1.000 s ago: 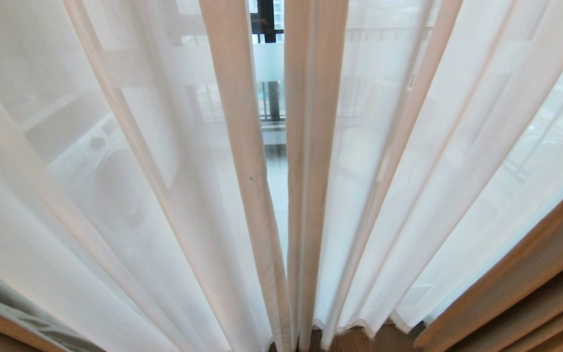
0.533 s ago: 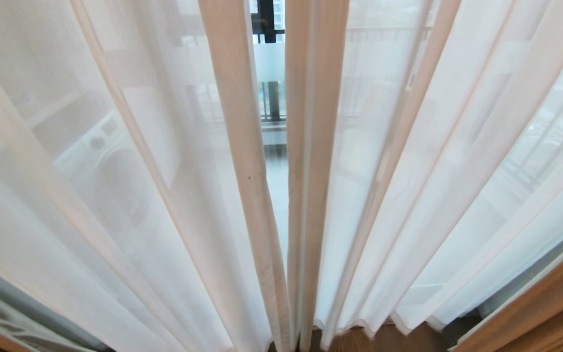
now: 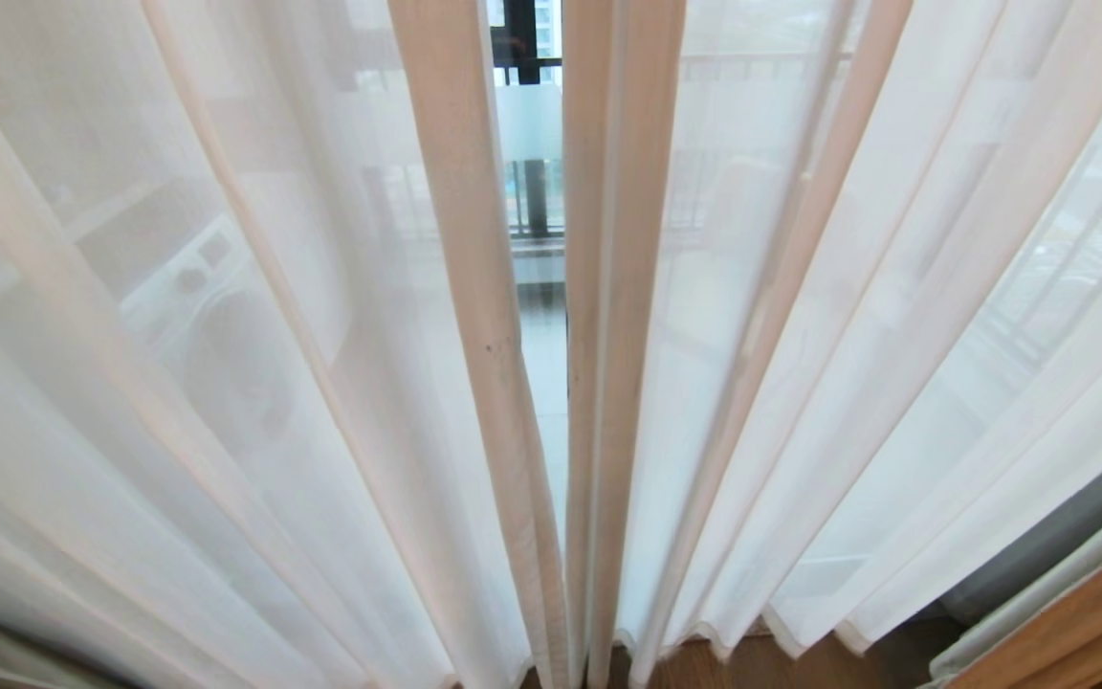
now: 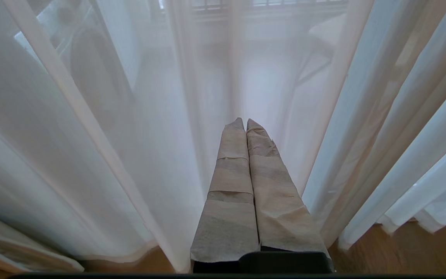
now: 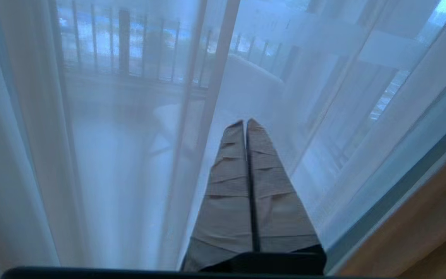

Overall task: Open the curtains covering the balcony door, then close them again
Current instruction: Pull the outer curtains open on both sides

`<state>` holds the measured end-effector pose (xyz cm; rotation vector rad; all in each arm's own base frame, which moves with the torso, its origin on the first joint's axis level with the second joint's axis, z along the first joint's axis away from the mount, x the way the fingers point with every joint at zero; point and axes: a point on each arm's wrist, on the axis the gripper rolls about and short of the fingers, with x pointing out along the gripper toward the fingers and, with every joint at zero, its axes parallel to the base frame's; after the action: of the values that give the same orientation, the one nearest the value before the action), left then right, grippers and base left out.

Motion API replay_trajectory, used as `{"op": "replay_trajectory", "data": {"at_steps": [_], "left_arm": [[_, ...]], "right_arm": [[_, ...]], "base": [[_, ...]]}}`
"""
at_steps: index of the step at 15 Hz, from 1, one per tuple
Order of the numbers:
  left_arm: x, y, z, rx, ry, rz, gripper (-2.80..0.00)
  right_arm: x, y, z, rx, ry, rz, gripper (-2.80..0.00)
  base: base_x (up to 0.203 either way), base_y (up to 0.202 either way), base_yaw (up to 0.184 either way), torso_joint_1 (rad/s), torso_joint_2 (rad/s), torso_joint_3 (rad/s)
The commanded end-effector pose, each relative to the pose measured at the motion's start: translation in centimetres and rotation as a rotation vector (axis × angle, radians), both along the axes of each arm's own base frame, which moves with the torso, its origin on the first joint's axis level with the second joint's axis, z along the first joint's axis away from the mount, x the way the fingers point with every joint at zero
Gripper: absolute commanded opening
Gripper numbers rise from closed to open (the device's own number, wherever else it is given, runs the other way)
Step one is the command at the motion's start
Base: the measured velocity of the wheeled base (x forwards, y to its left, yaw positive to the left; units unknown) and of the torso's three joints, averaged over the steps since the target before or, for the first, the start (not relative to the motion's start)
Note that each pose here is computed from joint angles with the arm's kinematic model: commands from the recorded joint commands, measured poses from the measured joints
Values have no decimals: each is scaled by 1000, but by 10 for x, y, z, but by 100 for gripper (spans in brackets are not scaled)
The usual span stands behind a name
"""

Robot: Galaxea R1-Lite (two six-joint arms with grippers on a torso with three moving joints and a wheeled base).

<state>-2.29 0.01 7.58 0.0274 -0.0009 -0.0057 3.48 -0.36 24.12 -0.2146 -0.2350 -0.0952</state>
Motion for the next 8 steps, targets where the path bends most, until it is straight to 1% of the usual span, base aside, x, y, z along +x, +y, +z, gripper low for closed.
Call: {"op": "replay_trajectory", "data": {"at_steps": [1, 3, 5, 8], "left_arm": [[0, 0, 0, 0, -1, 0, -280], [0, 0, 0, 0, 1, 0, -280], [0, 0, 0, 0, -1, 0, -280], [0, 0, 0, 0, -1, 0, -280]], "right_arm": [[-6, 2, -21, 4, 25, 51, -280], [-10, 4, -41, 13, 59, 87, -280], [-17, 4, -61, 25, 76, 92, -280], [-29, 4, -96, 68, 90, 97, -280]], "base": [[0, 0, 0, 0, 0, 0], [0, 0, 0, 0, 0, 0], [0, 0, 0, 0, 0, 0], [0, 0, 0, 0, 0, 0]]}}
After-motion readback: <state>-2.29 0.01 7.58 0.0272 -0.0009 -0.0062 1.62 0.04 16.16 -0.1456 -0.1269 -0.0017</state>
